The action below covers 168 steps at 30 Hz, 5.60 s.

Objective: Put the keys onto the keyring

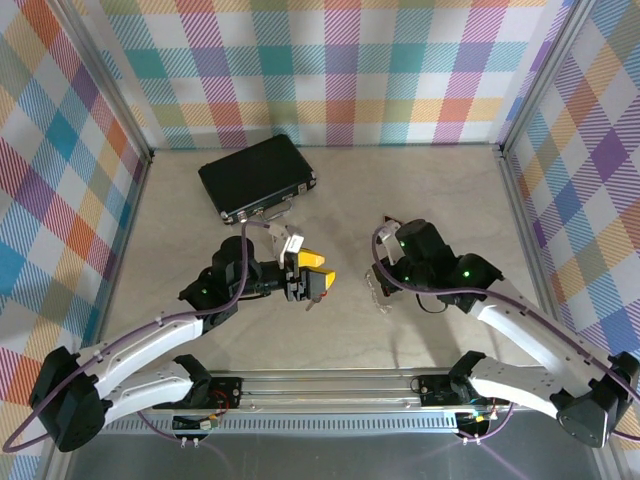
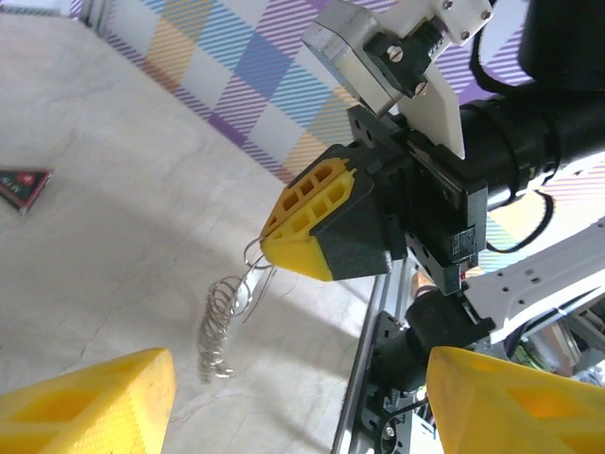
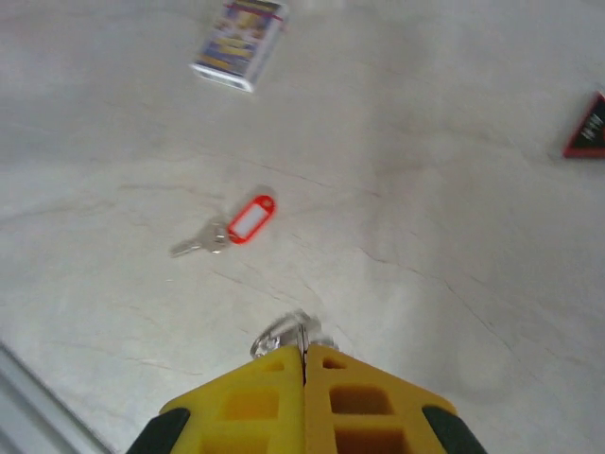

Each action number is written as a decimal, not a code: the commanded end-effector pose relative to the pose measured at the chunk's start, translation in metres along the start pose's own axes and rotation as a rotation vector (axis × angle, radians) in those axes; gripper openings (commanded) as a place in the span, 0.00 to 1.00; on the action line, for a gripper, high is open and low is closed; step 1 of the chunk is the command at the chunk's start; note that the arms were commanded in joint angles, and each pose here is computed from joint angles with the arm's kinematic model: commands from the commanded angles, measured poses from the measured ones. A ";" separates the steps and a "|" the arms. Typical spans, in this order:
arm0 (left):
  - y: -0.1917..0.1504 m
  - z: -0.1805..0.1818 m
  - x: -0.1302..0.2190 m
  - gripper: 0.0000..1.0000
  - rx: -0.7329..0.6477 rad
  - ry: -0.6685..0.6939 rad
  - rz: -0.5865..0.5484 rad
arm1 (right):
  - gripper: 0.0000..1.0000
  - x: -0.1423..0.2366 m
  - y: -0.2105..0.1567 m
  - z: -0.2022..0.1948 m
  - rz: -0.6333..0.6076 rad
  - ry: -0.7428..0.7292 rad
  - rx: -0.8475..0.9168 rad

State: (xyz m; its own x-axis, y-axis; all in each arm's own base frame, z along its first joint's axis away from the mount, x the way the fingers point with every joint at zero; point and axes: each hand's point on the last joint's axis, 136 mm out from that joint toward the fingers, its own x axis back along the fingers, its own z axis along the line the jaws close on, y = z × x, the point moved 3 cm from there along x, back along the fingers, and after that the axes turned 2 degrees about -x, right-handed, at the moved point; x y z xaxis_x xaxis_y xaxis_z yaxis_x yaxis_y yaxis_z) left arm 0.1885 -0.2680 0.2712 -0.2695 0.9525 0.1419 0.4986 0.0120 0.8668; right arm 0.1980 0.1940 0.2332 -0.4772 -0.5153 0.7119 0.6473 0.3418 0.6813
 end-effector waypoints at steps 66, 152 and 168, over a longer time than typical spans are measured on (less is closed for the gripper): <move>0.026 -0.108 0.026 0.36 -0.383 -0.290 -0.043 | 0.00 0.096 0.041 0.123 -0.199 0.746 0.551; 0.020 -0.100 0.047 0.00 -0.723 -0.134 -0.139 | 0.38 0.111 0.040 0.126 -0.433 0.792 0.407; -0.001 -0.105 0.041 0.00 -0.996 -0.066 -0.086 | 0.42 0.095 0.012 0.106 -0.380 0.660 0.450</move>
State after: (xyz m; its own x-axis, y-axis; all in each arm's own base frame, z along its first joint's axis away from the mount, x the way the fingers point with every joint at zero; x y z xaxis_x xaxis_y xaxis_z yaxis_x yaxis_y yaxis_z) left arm 0.0924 -0.2649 0.3088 -0.1885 0.9768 0.1016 -0.3692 -0.1664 0.9143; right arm 0.0979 0.2338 0.3341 -0.0780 -0.9649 0.2510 0.1812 0.2338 0.9552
